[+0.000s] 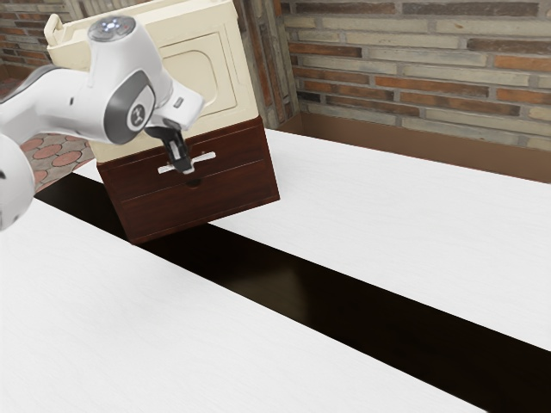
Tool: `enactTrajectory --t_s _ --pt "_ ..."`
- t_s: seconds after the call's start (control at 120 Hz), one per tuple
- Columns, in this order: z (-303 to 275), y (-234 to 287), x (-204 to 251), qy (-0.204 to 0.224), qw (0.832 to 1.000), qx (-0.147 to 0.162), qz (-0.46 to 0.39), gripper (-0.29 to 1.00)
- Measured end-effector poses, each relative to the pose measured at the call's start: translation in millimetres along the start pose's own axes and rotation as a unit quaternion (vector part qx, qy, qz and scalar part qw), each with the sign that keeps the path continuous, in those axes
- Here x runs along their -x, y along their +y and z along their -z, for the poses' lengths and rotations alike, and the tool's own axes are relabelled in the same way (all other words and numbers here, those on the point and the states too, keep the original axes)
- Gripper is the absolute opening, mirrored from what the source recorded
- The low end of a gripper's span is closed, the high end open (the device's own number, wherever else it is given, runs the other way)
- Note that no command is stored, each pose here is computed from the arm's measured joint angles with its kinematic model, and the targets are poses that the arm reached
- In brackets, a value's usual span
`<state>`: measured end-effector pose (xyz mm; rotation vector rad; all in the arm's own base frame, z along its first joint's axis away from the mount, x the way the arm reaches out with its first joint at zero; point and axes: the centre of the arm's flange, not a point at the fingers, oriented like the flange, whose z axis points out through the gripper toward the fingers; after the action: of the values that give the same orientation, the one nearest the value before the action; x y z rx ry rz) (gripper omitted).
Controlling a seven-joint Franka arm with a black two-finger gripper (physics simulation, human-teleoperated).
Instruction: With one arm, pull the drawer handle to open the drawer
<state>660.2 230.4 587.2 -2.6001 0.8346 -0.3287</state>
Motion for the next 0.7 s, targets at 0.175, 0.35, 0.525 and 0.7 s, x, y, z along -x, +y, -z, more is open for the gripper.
enactTrajectory --t_s 0.175,0.35,0.525,0.7 --pt "-5 -1 -2 0.0 1.0 -0.002 -0.004 0.32" --pt "-11 -4 -3 0.003 1.0 -0.006 -0.007 0.31" --pt "-20 -8 -4 0.003 1.0 -0.01 -0.009 0.3" --pt "-27 -12 3 0.0 1.0 -0.01 -0.007 0.3"
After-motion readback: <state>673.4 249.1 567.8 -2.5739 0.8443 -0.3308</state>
